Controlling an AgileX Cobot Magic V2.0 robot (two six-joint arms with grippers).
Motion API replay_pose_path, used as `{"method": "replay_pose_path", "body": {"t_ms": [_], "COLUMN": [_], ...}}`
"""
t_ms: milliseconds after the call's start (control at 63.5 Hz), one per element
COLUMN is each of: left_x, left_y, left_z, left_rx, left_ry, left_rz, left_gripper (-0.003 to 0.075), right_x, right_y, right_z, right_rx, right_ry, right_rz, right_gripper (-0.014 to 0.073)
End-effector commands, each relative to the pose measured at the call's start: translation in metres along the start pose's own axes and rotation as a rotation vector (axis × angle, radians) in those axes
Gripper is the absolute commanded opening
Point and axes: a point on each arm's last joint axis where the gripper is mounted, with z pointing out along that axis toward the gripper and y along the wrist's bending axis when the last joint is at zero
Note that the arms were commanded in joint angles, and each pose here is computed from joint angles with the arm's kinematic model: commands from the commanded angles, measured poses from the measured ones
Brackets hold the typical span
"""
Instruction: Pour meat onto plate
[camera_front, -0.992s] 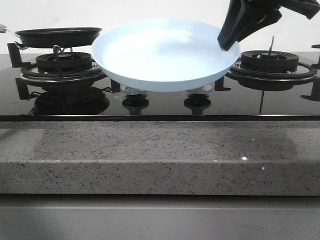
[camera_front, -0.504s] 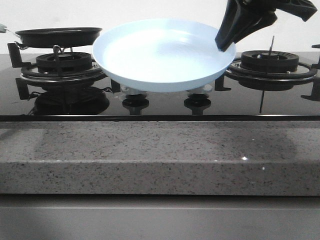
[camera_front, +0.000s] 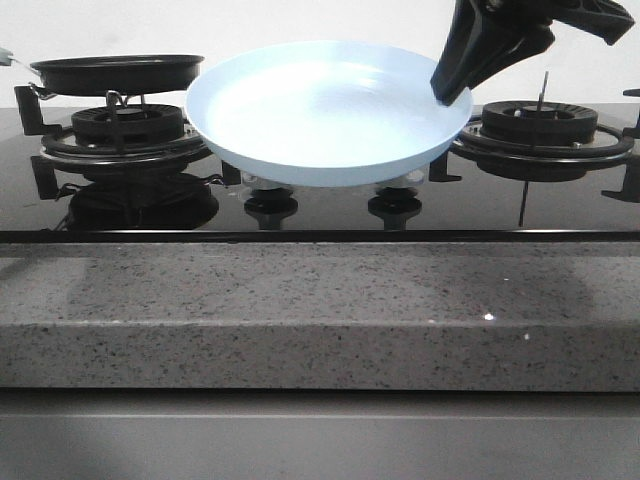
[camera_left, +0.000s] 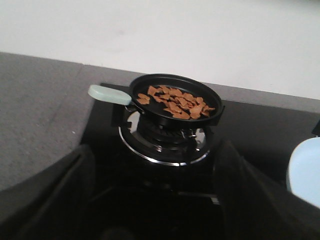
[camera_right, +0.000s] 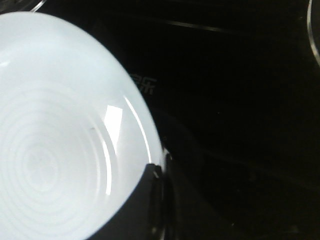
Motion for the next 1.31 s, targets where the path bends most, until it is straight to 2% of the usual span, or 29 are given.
{"method": "replay_pose_path", "body": {"t_ms": [0, 142, 252, 441, 536, 599, 677, 803, 1055, 1292], "left_x": [-0.019, -0.031, -0.043, -0.053, -0.057, -0.059, -0.062, -0.064, -0.065, -0.06], "left_y": [-0.006, -0.009, -0.004, 0.026, 0.04, 0.045, 0.055, 0.071, 0.085, 0.09], "left_z": [0.011, 0.043, 0.07, 0.119, 0.141, 0.154, 0.171, 0.192, 0.223, 0.232], "left_rx": [0.034, 0.049, 0.029, -0.046, 0.001, 0.083, 0.153, 0.195, 0.205, 0.201], "left_ry": [-0.017, 0.115, 0.148, 0.282, 0.366, 0.389, 0.388, 0.378, 0.392, 0.402], "left_rz": [-0.108, -0.192, -0.253, -0.376, -0.428, -0.48, -0.572, -0.662, -0.688, -0.707], "left_gripper": [0.0489, 0.0489, 0.0489, 0.0489, 0.0489, 0.0489, 0.0489, 0.0489, 0.0489, 0.0489], "right_x": [-0.012, -0.011, -0.011, -0.011, -0.011, -0.011, -0.011, -0.011, -0.011, -0.011], "right_y": [0.008, 0.008, 0.008, 0.008, 0.008, 0.008, 0.008, 0.008, 0.008, 0.008], "right_z": [-0.018, -0.018, -0.018, -0.018, -0.018, -0.018, -0.018, -0.018, -0.018, -0.018], "right_rx": [-0.033, -0.033, -0.033, -0.033, -0.033, -0.033, -0.034, -0.034, -0.034, -0.034], "right_ry": [-0.1, -0.097, -0.097, -0.097, -0.097, -0.097, -0.096, -0.096, -0.096, -0.096], "right_rz": [0.007, 0.007, 0.007, 0.007, 0.007, 0.007, 0.007, 0.007, 0.007, 0.007], "right_gripper": [-0.0059, -0.0059, -0.0059, -0.0059, -0.0059, -0.0059, -0.0059, -0.0059, -0.0059, -0.0059]}}
